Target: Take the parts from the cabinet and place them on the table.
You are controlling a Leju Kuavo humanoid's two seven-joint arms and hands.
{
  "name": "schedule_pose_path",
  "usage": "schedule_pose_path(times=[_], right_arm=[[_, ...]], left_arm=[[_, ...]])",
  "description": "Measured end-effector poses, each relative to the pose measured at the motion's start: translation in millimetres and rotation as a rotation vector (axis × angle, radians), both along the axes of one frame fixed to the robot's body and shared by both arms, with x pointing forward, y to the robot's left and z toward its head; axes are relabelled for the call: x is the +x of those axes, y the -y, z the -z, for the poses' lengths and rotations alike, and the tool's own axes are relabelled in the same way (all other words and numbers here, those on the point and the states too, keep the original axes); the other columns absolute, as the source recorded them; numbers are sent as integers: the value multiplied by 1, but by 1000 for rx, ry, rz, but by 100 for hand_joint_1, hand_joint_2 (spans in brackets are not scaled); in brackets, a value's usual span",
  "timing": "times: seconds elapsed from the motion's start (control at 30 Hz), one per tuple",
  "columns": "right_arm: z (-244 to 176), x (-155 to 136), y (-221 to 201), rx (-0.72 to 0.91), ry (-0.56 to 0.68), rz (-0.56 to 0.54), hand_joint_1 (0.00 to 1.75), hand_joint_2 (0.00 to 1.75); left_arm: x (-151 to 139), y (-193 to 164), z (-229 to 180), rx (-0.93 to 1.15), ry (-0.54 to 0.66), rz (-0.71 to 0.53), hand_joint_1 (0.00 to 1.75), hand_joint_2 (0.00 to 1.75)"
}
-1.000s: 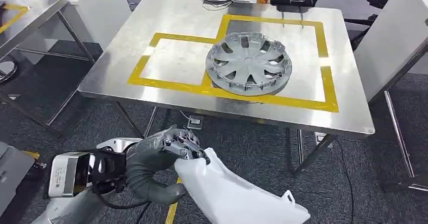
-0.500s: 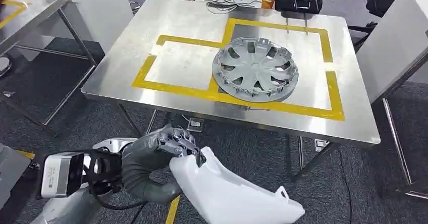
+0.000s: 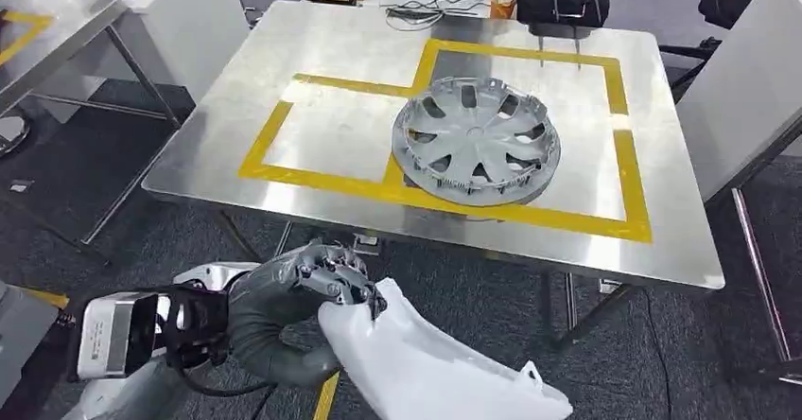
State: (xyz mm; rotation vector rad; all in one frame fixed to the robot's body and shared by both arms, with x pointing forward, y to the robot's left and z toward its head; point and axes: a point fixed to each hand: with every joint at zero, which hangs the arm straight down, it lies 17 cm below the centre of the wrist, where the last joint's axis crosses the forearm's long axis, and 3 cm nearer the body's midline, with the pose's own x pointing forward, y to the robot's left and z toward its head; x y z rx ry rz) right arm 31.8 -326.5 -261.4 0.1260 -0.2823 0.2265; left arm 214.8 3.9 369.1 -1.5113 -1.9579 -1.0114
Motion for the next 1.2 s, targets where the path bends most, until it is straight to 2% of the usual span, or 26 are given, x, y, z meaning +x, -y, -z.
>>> schedule_pose_path(times=[0.5, 0.8, 1.2], right_arm=[[0, 3, -6, 11, 6, 0, 0, 0], [0, -8, -6, 17, -5, 3, 0, 0], [-6, 7, -1, 32, 64, 13, 0, 0]], left_arm=[[1, -3, -5, -12, 9, -10, 164, 175], [1, -2, -1, -10, -1, -12, 164, 175], [4, -6, -4, -20, 15, -38, 164, 175]])
